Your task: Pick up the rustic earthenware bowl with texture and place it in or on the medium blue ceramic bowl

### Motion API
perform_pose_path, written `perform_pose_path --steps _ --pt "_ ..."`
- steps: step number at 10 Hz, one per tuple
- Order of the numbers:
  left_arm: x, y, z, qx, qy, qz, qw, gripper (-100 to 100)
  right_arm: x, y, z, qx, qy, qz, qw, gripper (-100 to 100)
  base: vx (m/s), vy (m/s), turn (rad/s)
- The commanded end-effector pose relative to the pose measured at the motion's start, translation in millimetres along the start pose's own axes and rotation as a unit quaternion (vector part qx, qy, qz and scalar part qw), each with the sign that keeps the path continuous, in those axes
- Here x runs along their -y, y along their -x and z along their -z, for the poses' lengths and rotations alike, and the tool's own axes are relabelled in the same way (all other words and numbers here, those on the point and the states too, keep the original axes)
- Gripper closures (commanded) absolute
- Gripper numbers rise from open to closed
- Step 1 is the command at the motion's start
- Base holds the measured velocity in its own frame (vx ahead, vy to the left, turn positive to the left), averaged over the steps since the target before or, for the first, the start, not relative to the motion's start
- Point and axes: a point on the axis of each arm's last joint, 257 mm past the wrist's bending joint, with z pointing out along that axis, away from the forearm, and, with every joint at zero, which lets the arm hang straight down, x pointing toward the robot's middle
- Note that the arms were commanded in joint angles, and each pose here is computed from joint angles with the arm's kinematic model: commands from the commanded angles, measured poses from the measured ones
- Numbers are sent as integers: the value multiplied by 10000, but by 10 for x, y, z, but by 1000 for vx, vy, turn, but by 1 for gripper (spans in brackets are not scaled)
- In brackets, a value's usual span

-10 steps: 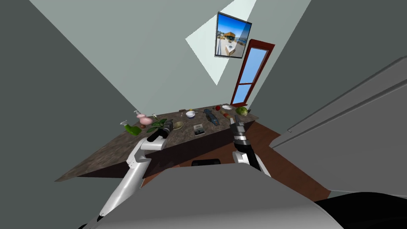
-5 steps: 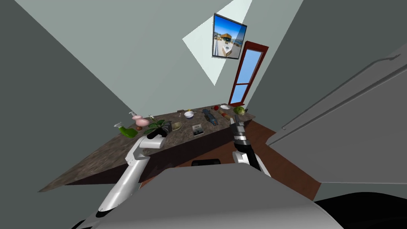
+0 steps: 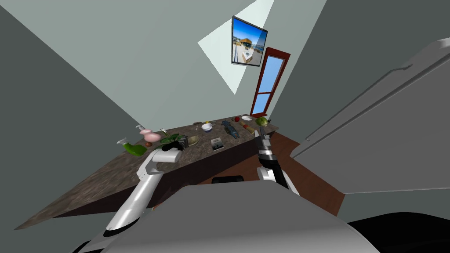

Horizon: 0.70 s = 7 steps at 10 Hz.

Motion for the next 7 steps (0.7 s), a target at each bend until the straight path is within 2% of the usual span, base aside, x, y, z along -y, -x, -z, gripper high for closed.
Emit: perform_pose_path --steps 1,3,4,7 --pt "-68 37 -16 53 151 82 9998 -100 0 0 0 0 0 0 10000 0 7 -2 -51" --pt "-228 183 -53 186 531 371 9977 -100 0 0 0 0 0 0 10000 0 13 -4 -117" --pt "-260 194 -49 210 593 371 9973 -100 0 0 0 0 0 0 10000 0 13 0 -55" --pt "-523 379 -62 411 1148 776 9895 -100 0 0 0 0 0 0 10000 0 19 -2 -119"
